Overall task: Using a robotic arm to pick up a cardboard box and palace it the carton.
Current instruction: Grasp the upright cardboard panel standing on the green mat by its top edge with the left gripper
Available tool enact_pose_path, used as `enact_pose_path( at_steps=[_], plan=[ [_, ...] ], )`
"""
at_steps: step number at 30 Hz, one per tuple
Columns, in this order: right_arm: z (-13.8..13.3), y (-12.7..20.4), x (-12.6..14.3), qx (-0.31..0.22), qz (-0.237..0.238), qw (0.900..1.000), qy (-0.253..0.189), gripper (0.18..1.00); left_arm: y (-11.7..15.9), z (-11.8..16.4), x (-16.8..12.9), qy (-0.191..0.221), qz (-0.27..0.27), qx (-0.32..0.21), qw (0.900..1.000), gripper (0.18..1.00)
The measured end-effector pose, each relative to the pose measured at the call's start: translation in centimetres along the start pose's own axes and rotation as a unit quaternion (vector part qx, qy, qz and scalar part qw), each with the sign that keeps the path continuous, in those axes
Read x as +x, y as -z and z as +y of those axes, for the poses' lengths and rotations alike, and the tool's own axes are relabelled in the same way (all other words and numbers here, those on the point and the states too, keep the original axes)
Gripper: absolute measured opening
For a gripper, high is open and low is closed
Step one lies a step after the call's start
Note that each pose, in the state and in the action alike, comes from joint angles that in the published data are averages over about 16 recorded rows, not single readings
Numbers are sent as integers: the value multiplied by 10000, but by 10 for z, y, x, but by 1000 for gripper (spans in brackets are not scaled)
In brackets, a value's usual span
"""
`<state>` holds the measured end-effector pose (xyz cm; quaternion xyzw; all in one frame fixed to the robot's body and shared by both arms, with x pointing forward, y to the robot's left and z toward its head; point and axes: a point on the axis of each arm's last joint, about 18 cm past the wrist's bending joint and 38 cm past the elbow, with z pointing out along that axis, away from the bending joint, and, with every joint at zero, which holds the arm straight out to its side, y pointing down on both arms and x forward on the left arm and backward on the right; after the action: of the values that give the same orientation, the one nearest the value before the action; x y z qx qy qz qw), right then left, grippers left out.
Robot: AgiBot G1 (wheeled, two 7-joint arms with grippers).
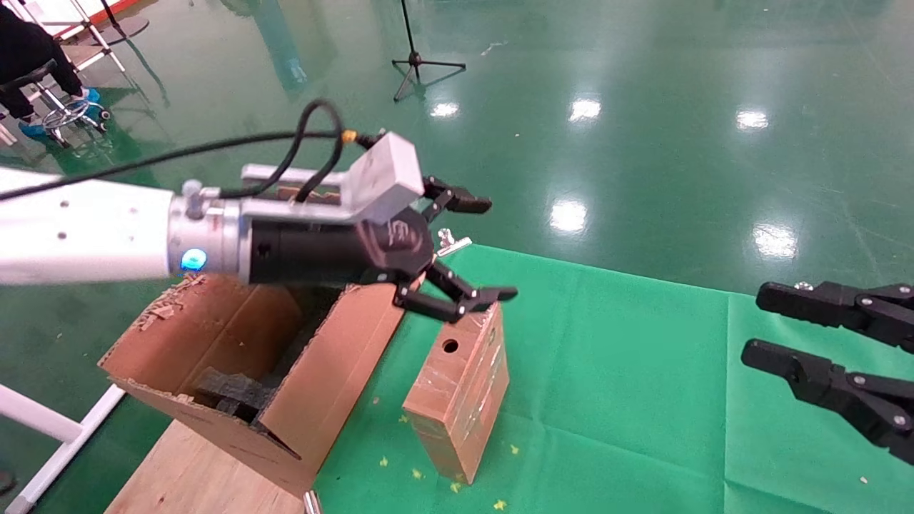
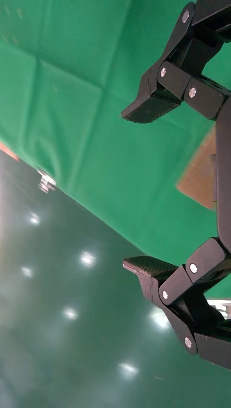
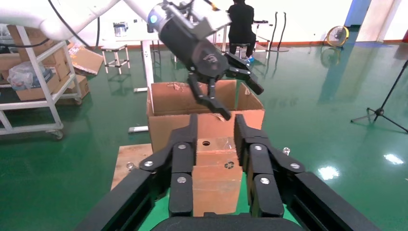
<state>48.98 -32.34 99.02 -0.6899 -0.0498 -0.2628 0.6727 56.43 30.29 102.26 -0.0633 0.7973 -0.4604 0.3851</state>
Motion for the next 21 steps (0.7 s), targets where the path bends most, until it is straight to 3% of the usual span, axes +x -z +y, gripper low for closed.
enact_pose_path(
  at_steps=[5,9,21],
  plan=[
    [0,0,0,0,0,10000,0,389,-6,-7,-8,486,-70,-561,9972,1001],
    [0,0,0,0,0,10000,0,330,-8,-12,-10,1015,-110,-1024,9895,1001],
    [0,0,0,0,0,10000,0,214,-23,-28,-7,2490,-471,-2171,9427,1001]
  ],
)
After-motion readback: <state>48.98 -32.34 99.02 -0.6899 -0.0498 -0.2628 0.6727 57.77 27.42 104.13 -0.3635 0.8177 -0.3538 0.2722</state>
